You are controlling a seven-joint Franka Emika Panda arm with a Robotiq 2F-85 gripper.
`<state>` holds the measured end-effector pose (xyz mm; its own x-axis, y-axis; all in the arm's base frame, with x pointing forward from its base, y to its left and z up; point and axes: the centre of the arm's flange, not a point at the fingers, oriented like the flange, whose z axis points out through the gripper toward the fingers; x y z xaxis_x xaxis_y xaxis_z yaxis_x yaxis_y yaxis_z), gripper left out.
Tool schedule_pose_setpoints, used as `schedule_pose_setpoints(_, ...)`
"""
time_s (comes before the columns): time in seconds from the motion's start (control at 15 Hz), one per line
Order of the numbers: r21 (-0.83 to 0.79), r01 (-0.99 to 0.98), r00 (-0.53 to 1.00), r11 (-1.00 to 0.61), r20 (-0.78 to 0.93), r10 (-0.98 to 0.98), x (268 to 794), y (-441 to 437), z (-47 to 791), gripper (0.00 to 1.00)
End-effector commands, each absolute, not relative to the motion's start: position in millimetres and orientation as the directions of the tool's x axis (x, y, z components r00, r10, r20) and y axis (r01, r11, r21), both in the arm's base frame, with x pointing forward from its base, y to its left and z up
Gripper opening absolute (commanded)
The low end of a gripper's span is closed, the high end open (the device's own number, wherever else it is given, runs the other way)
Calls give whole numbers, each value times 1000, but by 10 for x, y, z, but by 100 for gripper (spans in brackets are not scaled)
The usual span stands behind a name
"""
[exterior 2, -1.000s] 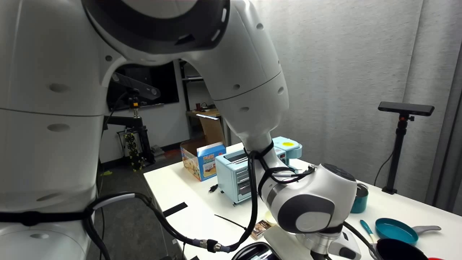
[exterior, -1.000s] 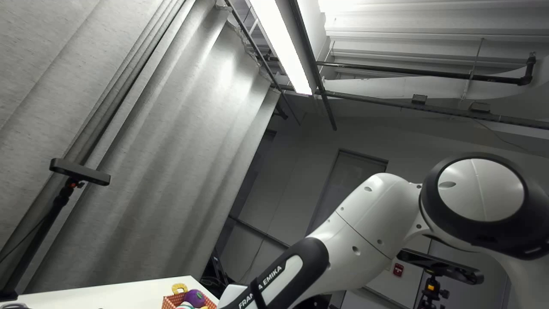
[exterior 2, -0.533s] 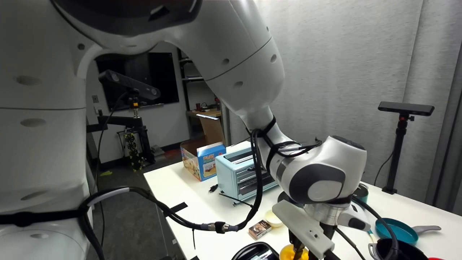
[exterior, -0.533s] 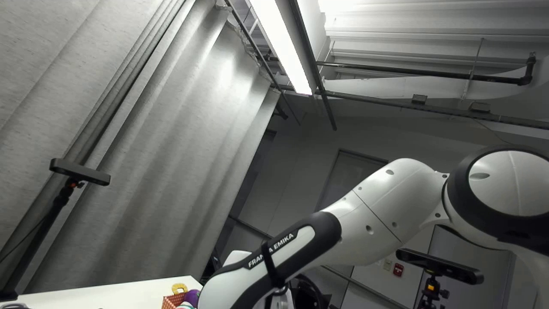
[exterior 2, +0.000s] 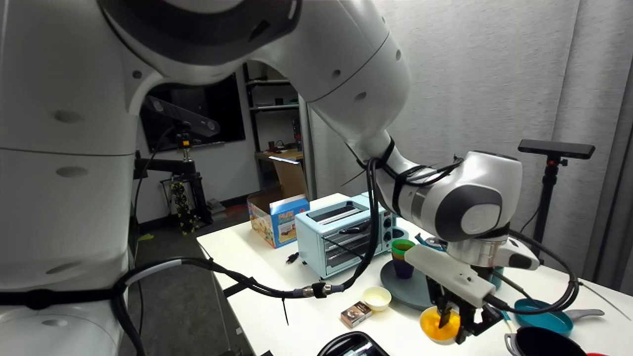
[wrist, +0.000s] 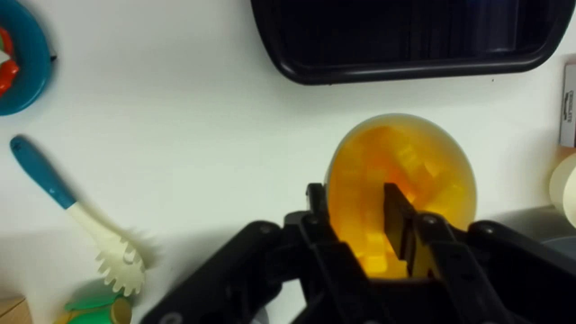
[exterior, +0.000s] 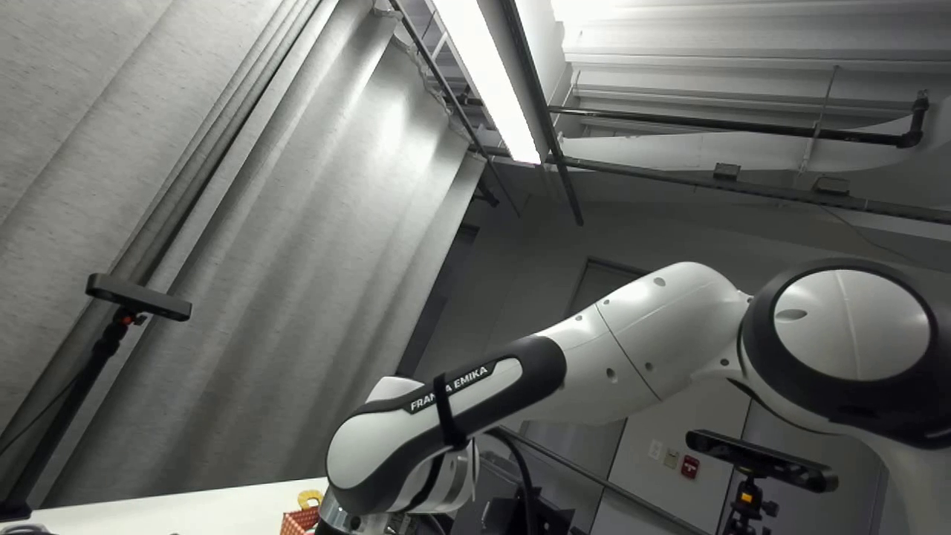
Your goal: Pour the contents in the white bowl into the black pot
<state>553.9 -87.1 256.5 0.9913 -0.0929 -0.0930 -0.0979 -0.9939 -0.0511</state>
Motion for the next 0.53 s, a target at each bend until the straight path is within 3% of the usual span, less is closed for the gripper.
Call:
schedule_pose_setpoints(0.0, 9, -118, 989, -993, -85, -118, 6036, -1026, 2690, 10)
schedule_pose_setpoints(0.47, 60, -167, 985, -984, -25, -169, 6429, -1349, 2869, 10)
